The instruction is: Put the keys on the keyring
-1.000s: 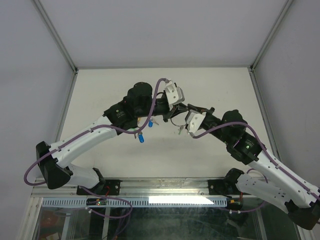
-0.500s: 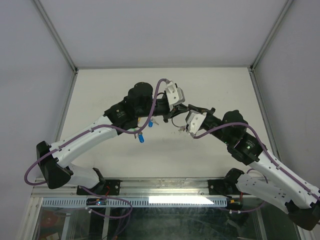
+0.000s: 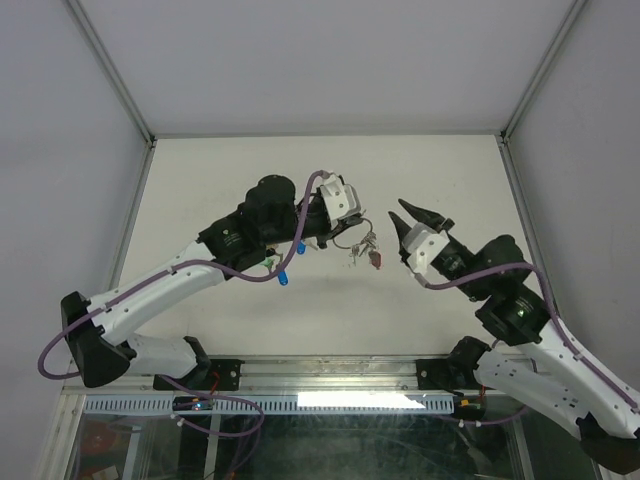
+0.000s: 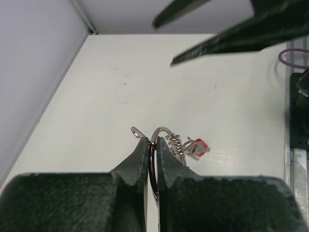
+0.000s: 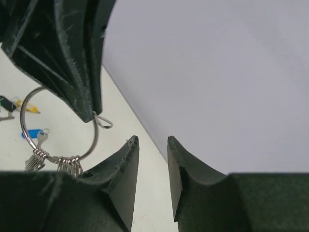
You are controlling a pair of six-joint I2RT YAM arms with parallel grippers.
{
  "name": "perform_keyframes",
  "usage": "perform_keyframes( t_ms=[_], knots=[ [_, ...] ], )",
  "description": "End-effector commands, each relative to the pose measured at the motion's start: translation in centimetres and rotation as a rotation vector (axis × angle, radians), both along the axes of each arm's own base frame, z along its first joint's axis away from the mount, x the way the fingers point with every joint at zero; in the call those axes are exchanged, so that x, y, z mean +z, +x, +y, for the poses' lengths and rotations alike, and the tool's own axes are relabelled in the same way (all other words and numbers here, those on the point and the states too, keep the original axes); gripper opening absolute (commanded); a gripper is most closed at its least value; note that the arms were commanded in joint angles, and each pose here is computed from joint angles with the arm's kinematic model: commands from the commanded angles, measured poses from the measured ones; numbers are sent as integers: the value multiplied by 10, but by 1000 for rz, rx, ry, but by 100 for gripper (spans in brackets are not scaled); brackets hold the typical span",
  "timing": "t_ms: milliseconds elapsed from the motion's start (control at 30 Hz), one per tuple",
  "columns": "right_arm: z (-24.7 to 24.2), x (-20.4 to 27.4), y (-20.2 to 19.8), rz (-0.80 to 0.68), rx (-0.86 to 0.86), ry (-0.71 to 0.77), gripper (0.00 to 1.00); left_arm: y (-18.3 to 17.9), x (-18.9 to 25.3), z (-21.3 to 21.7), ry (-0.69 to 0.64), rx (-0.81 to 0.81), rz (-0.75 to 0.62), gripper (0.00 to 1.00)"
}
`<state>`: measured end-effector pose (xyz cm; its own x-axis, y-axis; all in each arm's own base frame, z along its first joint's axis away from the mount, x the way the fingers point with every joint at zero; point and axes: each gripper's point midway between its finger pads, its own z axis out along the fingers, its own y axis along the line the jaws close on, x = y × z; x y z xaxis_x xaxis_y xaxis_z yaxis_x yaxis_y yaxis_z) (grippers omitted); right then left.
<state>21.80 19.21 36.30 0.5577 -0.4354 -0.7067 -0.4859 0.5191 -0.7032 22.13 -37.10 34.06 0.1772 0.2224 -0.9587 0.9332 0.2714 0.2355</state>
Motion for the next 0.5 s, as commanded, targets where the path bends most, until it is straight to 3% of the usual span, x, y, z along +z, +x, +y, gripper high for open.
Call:
perform_keyframes(
  t_ms=[0, 133, 333, 467],
  knots=[
    [-18, 32, -7, -14, -44, 195, 33, 10, 27, 19, -60, 80, -119, 0],
    [-30, 40, -6, 141, -103, 401, 34, 10, 30, 27, -77, 101, -170, 0],
    [-15, 21, 6, 751, -279, 763, 37, 2, 37, 40, -115, 100, -274, 0],
    [13, 20, 5, 1015, -266, 950, 41, 1, 35, 47, -98, 117, -334, 0]
  ],
)
